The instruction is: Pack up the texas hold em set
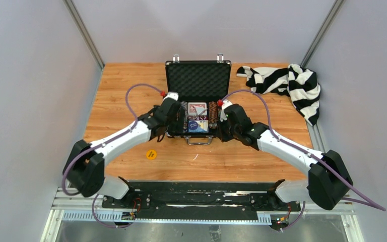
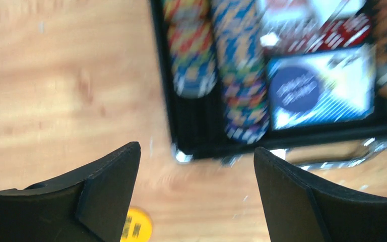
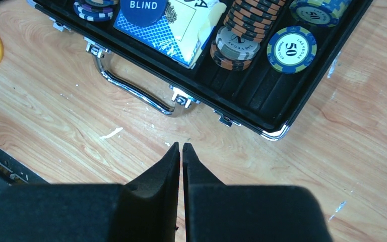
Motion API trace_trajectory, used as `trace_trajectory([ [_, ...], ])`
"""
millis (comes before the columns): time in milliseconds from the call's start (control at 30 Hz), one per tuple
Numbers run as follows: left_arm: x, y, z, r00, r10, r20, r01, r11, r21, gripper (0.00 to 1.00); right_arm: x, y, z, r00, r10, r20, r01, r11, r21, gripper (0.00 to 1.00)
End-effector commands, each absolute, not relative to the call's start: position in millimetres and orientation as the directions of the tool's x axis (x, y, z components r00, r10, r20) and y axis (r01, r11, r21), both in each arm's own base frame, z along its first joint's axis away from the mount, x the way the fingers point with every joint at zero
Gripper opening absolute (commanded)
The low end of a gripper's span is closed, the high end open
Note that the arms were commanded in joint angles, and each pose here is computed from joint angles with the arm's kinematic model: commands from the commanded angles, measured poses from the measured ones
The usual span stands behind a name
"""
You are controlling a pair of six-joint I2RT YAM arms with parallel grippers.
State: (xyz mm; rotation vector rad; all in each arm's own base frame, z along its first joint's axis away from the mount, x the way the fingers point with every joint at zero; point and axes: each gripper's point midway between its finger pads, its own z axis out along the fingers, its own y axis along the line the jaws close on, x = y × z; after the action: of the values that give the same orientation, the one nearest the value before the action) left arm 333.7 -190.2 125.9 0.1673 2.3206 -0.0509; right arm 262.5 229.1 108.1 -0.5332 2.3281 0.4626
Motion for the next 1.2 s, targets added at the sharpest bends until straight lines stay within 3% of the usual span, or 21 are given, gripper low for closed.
trace_trajectory([
  [0,283.1,-156.4,97.1,-0.721,0.012,-0.692,0.046,0.998,-0.031,0.87,259.6,227.9,105.7,-0.677,-0.256,-0.69,-0.512,0.837,0.192,0.05],
  [167,232.1,-110.4,83.4,-0.747,-0.046,-0.663,-0.067,0.998,0.006,0.89,252.9,229.0,107.0,-0.668,-0.276,-0.691,-0.543,0.816,0.199,0.05],
  [400,210.9,-77.5,66.3,-0.752,-0.135,-0.645,-0.233,0.97,0.068,0.87,245.6,224.7,103.2,-0.672,-0.284,-0.684,-0.548,0.812,0.201,0.05],
  [667,205.9,-89.4,18.2,-0.787,-0.183,-0.589,-0.249,0.968,0.031,0.88,242.0,221.0,98.5,-0.676,-0.29,-0.677,-0.546,0.814,0.196,0.06],
  [1167,201.3,-96.4,3.1,-0.828,-0.145,-0.541,-0.198,0.979,0.04,0.77,241.5,218.0,90.5,-0.686,-0.293,-0.665,-0.535,0.823,0.189,0.06],
])
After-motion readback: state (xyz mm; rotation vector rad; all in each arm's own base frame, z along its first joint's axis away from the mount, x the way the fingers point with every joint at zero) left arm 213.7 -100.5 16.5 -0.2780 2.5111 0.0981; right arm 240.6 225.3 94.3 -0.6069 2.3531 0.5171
